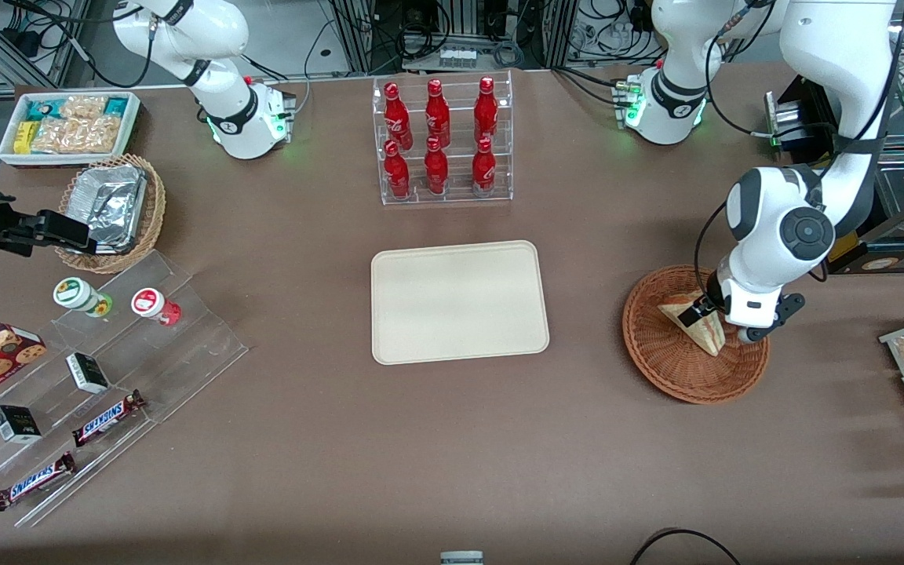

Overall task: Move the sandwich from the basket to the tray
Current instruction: 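Lower the left gripper and close it on the wrapped sandwich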

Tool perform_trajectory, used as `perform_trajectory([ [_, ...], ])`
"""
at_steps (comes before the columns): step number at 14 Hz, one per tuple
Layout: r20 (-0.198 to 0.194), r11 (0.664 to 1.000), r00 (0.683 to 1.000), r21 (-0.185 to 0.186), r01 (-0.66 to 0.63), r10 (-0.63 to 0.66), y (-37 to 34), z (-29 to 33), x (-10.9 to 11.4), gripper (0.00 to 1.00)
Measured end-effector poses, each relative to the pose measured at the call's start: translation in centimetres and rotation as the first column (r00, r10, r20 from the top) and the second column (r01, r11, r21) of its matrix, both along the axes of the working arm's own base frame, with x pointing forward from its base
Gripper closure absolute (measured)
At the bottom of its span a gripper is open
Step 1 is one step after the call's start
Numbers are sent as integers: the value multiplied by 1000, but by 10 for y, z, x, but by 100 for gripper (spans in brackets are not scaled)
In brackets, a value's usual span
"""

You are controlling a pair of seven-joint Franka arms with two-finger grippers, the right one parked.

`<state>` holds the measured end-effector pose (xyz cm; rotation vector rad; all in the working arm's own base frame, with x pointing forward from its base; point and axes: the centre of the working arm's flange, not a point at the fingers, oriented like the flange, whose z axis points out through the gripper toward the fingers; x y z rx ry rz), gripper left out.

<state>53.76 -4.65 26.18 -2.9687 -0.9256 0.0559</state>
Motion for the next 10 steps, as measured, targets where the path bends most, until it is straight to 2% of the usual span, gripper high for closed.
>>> perform_trajectory([
  [3, -13, 1000, 1000, 0, -2, 2, 0, -11, -1, 4],
  [8, -13, 1000, 1000, 1, -21, 21, 0, -14, 0, 58],
  [10, -9, 1000, 1000, 1, -18, 18, -2, -11, 2, 67],
])
